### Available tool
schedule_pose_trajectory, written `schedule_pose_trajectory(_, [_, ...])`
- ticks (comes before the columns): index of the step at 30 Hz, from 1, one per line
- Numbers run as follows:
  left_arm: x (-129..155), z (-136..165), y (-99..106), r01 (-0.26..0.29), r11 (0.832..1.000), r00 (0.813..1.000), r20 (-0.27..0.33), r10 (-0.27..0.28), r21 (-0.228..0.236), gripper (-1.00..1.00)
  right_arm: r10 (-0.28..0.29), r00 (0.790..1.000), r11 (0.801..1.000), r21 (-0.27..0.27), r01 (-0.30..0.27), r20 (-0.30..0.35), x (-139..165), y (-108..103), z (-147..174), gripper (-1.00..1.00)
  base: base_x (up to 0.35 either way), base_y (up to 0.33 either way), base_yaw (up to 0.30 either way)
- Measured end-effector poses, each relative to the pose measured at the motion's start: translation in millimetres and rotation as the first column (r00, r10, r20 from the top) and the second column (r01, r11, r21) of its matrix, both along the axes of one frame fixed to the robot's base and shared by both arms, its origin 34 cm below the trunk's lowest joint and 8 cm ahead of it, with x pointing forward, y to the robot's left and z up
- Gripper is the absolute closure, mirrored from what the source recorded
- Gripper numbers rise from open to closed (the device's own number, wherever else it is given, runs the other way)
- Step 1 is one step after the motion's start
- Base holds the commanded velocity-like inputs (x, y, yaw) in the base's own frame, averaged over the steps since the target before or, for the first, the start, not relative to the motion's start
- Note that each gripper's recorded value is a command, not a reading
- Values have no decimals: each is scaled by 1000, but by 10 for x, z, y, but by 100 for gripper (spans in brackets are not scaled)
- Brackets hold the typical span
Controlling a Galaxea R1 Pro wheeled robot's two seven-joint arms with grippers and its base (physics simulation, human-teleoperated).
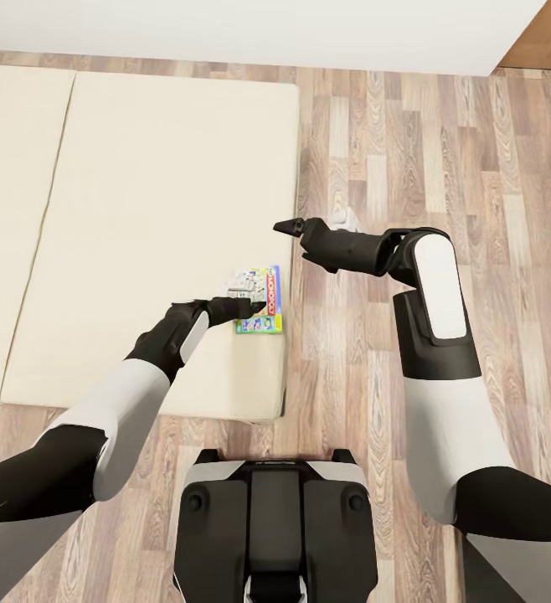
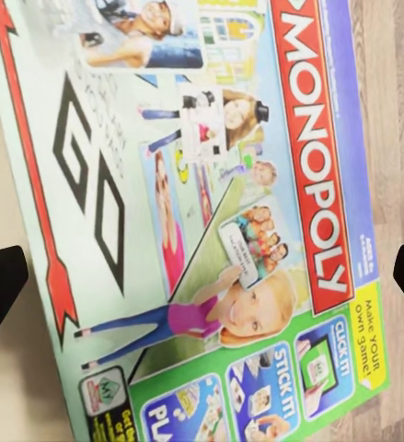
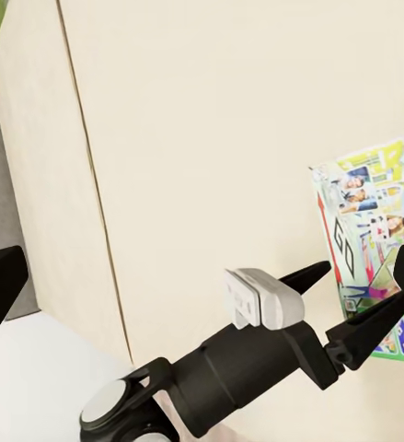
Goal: Put all the toys in the child's room - the three board games (two on the bed and one on the table), the two jigsaw puzzles on the table, and the tennis ball on the table - inside the toy box on the table in the child's room.
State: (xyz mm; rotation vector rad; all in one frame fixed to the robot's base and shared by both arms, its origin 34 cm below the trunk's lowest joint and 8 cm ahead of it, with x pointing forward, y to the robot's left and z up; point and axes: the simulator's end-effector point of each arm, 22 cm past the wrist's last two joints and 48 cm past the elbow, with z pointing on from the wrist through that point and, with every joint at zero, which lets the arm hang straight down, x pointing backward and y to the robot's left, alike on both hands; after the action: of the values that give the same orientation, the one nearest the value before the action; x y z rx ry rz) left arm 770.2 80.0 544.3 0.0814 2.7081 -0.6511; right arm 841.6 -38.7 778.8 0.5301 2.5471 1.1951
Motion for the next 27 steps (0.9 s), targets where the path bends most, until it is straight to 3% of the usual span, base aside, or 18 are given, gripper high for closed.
schedule_pose_trajectory(27, [2,3,-3,0,1000,1000,2,0,-1,-100,-4,1000,1000,3,4,0,7,-8,4,-100,0,-44,0])
